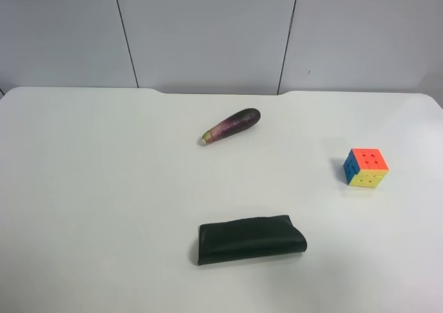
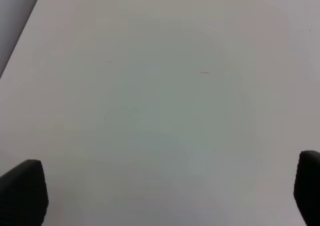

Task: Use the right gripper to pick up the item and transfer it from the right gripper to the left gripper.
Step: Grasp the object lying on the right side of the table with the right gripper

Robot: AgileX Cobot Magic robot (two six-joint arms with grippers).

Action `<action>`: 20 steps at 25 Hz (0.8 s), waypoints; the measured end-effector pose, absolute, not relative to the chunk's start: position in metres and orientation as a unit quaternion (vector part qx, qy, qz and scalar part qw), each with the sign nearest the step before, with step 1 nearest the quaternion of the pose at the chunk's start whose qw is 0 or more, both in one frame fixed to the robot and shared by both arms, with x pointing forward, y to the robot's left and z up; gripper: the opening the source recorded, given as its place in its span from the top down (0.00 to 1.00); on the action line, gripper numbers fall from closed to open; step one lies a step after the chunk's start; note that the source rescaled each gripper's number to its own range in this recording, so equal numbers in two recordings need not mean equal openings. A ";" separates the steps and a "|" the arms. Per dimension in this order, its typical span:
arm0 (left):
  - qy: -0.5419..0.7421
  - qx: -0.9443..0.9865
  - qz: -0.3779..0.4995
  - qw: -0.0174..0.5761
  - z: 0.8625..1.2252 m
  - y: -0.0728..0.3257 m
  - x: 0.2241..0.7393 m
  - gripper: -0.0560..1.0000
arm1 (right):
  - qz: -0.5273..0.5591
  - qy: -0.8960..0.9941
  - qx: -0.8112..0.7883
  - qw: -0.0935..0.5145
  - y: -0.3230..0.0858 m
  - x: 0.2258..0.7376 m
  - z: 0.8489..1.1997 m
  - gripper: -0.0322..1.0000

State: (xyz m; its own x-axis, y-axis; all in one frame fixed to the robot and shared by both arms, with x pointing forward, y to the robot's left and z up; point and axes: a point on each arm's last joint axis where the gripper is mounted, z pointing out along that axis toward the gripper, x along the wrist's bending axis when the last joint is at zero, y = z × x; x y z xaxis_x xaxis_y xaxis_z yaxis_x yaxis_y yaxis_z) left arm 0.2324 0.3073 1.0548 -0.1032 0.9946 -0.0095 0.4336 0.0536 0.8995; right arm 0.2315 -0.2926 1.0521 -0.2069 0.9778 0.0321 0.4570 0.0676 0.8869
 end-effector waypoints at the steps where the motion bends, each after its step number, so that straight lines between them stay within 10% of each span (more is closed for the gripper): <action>1: 0.631 0.566 0.391 0.358 1.055 0.307 0.232 0.00 | 0.412 0.659 0.545 0.316 -0.293 0.232 1.052 0.00; 20: 0.631 0.566 0.391 0.358 1.055 0.307 0.232 0.00 | 0.298 0.694 0.626 0.194 -0.281 0.312 1.101 0.00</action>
State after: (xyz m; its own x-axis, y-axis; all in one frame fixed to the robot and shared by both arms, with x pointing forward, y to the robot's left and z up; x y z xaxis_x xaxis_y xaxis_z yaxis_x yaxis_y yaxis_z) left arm 0.2324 0.3073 1.0548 -0.1032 0.9946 -0.0095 0.4336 0.0536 0.8995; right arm 0.3123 -0.2810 1.1014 -0.1399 0.9847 0.1038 0.7527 0.0376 0.6573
